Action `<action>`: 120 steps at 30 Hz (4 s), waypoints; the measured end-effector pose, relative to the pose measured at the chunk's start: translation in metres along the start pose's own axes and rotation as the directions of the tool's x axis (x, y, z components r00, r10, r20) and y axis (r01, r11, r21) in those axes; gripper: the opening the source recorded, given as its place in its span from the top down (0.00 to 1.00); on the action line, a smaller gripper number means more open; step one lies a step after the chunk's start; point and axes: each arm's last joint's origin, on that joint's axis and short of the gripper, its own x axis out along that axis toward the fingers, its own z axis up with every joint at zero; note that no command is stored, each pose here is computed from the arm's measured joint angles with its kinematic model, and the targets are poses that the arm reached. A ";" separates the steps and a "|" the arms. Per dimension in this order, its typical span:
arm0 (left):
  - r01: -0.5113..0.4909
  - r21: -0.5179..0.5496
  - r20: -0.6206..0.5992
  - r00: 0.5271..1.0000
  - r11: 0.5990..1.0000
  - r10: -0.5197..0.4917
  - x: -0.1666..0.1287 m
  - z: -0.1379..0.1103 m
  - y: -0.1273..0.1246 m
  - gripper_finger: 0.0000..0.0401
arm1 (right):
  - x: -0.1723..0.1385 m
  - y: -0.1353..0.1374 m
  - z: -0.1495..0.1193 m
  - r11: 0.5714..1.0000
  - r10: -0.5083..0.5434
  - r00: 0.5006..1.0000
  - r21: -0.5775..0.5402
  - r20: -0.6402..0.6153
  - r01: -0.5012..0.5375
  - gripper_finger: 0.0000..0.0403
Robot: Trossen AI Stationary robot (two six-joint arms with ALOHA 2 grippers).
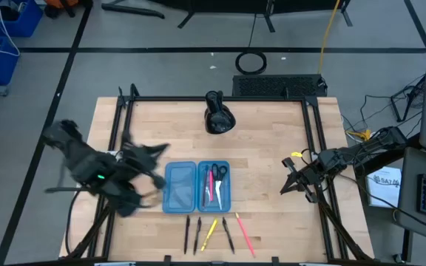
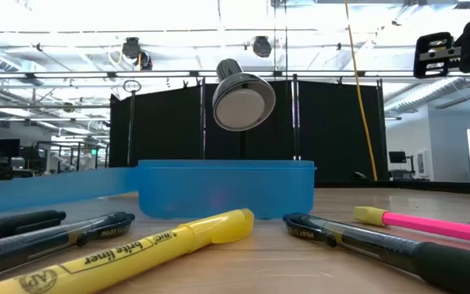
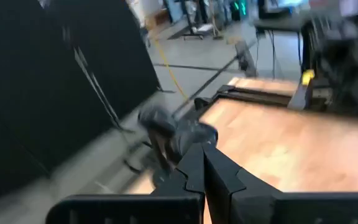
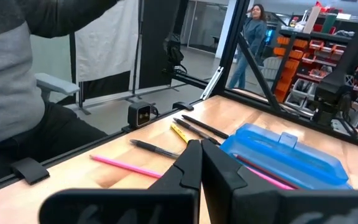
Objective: Pick & place school supplies into a supply box
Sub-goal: Put the left black pen into the blue supply box
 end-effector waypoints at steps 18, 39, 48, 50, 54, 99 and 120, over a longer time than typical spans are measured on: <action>-0.375 -0.465 -0.754 0.643 0.802 -0.137 0.029 -0.177 -0.103 1.00 | 0.000 0.000 0.000 1.000 -0.005 1.000 0.011 -0.001 0.005 1.00; -0.393 -0.537 -0.822 0.443 0.746 -0.357 0.069 -0.202 -0.190 0.74 | 0.000 0.000 -0.001 1.000 -0.004 1.000 0.012 -0.006 0.004 1.00; -0.448 -0.504 -0.846 0.430 0.739 -0.316 0.072 -0.205 -0.186 0.61 | 0.000 0.000 -0.002 1.000 -0.001 1.000 0.012 -0.021 0.001 1.00; -0.450 -0.495 -0.851 0.424 0.743 -0.310 0.074 -0.205 -0.185 0.61 | 0.000 0.000 -0.002 1.000 0.000 1.000 0.008 -0.023 0.001 1.00; -0.448 -0.472 -0.862 0.414 0.760 -0.292 0.082 -0.208 -0.185 0.60 | 0.000 0.000 -0.002 1.000 0.000 1.000 0.007 -0.023 0.001 1.00; -0.359 -0.485 -0.828 0.481 0.797 -0.287 0.079 -0.214 -0.190 0.94 | 0.000 0.000 -0.002 1.000 -0.002 1.000 0.024 -0.021 0.002 1.00; -0.227 -0.563 -0.794 0.416 0.795 -0.444 0.072 -0.206 -0.203 0.87 | 0.000 0.000 -0.002 1.000 -0.003 1.000 0.023 -0.018 0.003 1.00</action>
